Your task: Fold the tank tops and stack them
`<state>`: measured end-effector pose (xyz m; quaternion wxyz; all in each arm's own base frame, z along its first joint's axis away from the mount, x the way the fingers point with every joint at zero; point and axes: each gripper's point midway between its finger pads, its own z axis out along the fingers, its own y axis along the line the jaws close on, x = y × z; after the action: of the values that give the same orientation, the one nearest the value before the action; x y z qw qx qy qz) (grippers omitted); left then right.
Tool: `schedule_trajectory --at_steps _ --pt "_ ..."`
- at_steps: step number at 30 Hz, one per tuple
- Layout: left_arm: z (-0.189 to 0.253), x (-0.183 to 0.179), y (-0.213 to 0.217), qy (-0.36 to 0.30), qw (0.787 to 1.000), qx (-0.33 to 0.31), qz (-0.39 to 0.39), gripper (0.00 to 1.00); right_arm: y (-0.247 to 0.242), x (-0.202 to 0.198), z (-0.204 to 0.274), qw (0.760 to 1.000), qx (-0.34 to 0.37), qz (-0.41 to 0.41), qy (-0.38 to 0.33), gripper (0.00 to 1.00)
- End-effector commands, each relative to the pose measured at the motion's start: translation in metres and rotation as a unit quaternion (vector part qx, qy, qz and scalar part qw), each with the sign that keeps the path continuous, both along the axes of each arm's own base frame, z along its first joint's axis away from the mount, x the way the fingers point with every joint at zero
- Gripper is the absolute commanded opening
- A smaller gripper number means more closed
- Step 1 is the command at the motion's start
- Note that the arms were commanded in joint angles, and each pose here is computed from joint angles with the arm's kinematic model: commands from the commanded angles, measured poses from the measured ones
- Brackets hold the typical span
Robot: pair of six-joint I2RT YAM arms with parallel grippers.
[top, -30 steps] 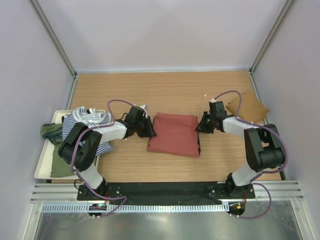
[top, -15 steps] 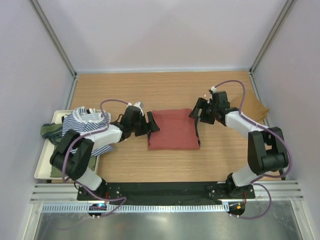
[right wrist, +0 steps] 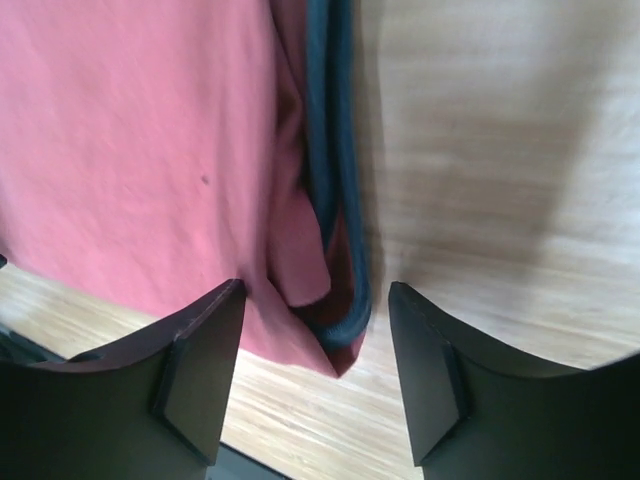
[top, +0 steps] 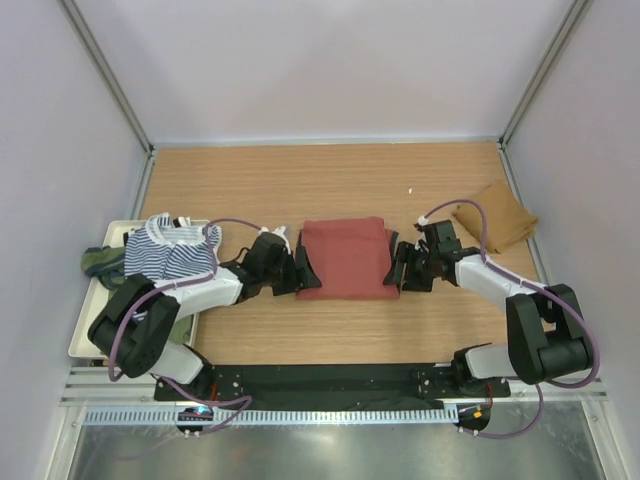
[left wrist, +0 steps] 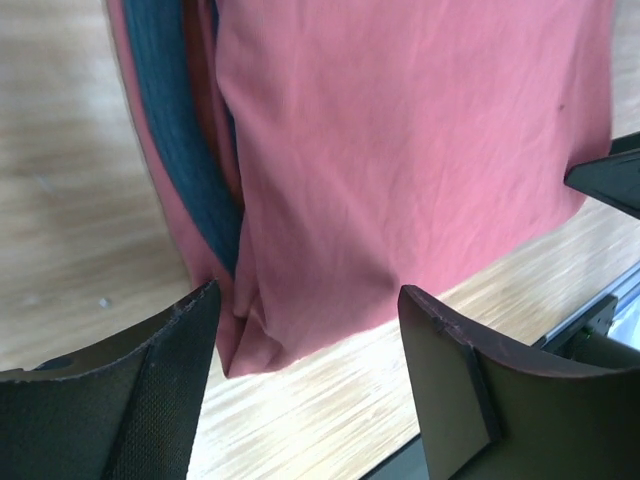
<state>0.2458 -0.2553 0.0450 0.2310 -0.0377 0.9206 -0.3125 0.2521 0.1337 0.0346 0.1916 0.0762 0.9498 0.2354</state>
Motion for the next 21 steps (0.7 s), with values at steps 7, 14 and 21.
schedule_trajectory --at_steps 7,14,21 --pt "-0.032 -0.021 -0.002 0.038 0.999 -0.001 0.004 0.29 0.006 -0.007 -0.011 1.0 0.02 -0.01 0.006 0.22" --pt "-0.043 -0.022 0.008 0.035 0.999 0.02 0.016 0.06 -0.021 0.004 -0.007 0.998 -0.017 -0.067 -0.01 0.06" --pt "-0.034 -0.017 0.016 0.011 0.999 0.035 0.023 0.32 -0.062 0.025 0.012 0.984 -0.073 -0.152 -0.052 0.46"
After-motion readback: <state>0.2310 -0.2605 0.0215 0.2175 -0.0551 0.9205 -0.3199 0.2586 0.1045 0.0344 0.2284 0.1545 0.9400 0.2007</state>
